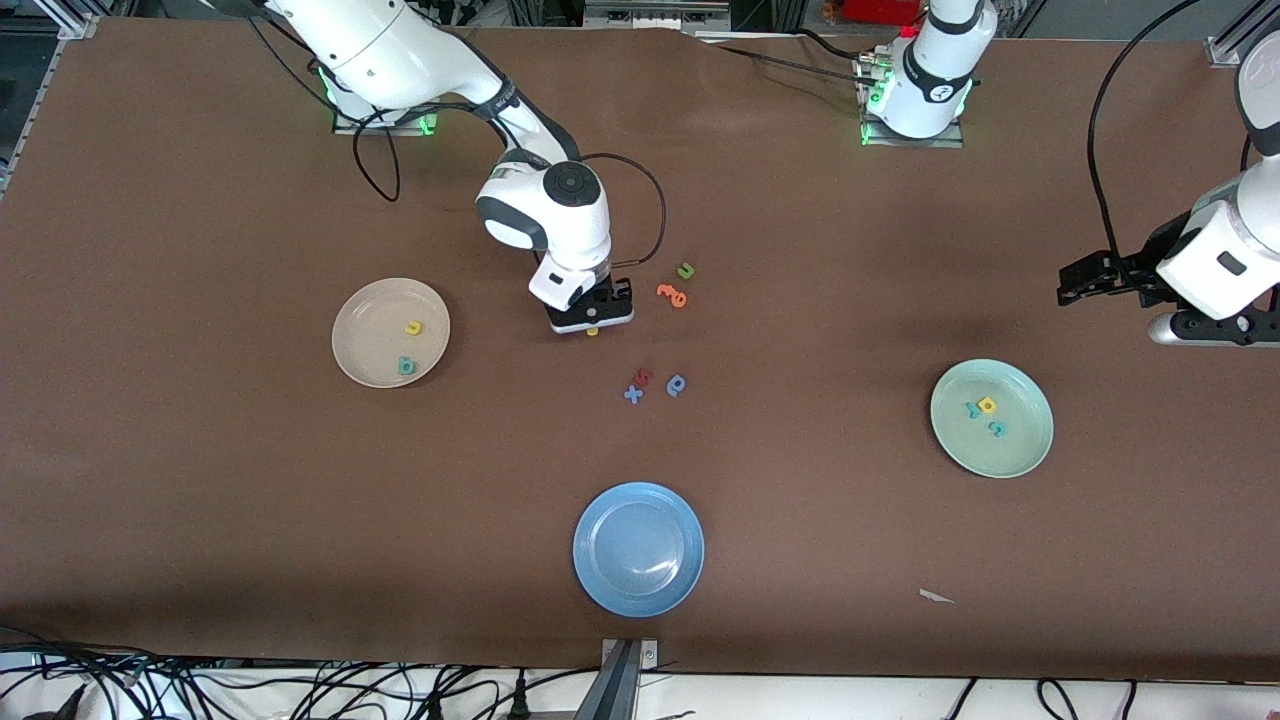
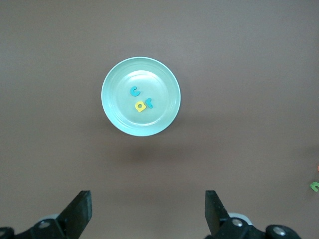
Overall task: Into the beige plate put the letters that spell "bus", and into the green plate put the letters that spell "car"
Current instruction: 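Lower the right gripper over the yellow s and close on it, then carry the yellow s to the white plate and open the right gripper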
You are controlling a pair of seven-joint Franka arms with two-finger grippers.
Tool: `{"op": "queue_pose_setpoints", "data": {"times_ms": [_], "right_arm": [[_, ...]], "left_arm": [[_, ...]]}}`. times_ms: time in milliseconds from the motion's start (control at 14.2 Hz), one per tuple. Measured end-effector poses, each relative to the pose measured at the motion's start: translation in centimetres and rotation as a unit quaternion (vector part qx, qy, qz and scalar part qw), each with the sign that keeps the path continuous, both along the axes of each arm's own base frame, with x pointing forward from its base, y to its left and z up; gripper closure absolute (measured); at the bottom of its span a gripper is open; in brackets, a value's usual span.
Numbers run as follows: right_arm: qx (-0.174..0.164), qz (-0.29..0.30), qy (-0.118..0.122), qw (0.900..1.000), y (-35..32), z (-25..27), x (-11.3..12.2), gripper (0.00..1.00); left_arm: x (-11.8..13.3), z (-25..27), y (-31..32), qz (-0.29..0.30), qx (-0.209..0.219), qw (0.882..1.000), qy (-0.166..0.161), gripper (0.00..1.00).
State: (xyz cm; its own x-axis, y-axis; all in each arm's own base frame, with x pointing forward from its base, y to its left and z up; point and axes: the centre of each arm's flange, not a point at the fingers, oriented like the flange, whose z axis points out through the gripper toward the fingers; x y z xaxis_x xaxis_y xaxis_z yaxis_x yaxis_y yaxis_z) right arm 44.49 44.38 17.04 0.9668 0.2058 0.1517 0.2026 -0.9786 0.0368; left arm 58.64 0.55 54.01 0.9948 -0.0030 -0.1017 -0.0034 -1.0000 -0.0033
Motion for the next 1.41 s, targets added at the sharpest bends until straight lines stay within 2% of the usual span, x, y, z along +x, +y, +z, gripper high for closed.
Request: {"op": "queue_pose_setpoints", "data": {"times_ms": [71, 212, 283, 353, 494, 777, 1059, 1413], "right_arm": [[0.003, -0.001, -0.003, 1.0, 0.2, 0.3, 0.2, 0.42], [0.005, -0.002, -0.007, 1.0, 0.3, 0.6, 0.6, 0.46], [0.006, -0.002, -0.007, 1.0, 0.3, 0.7, 0.7, 0.52], [0.005, -0.002, -0.007, 1.0, 0.2, 0.7, 0.7, 0.52], [0.004, -0.003, -0.008, 1.0, 0.1, 0.6, 0.9, 0.67], [0.005, -0.004, -0.009, 1.0, 0.0, 0.6, 1.0, 0.69], [0.008, -0.003, -0.01, 1.0, 0.0, 0.7, 1.0, 0.79], [0.008, 0.0, -0.018, 1.0, -0.5, 1.4, 2.0, 0.79]], "left_arm": [[0.0, 0.0, 0.0, 0.0, 0.0, 1.0, 0.0, 0.0], [0.0, 0.0, 0.0, 0.0, 0.0, 1.0, 0.0, 0.0], [0.0, 0.0, 0.0, 0.0, 0.0, 1.0, 0.0, 0.0], [0.0, 0.0, 0.0, 0.0, 0.0, 1.0, 0.0, 0.0], [0.0, 0.0, 0.0, 0.0, 0.0, 1.0, 0.0, 0.0], [0.0, 0.0, 0.0, 0.0, 0.0, 1.0, 0.0, 0.0], [0.0, 0.0, 0.0, 0.0, 0.0, 1.0, 0.0, 0.0], [0.0, 0.0, 0.0, 0.0, 0.0, 1.0, 0.0, 0.0]]}}
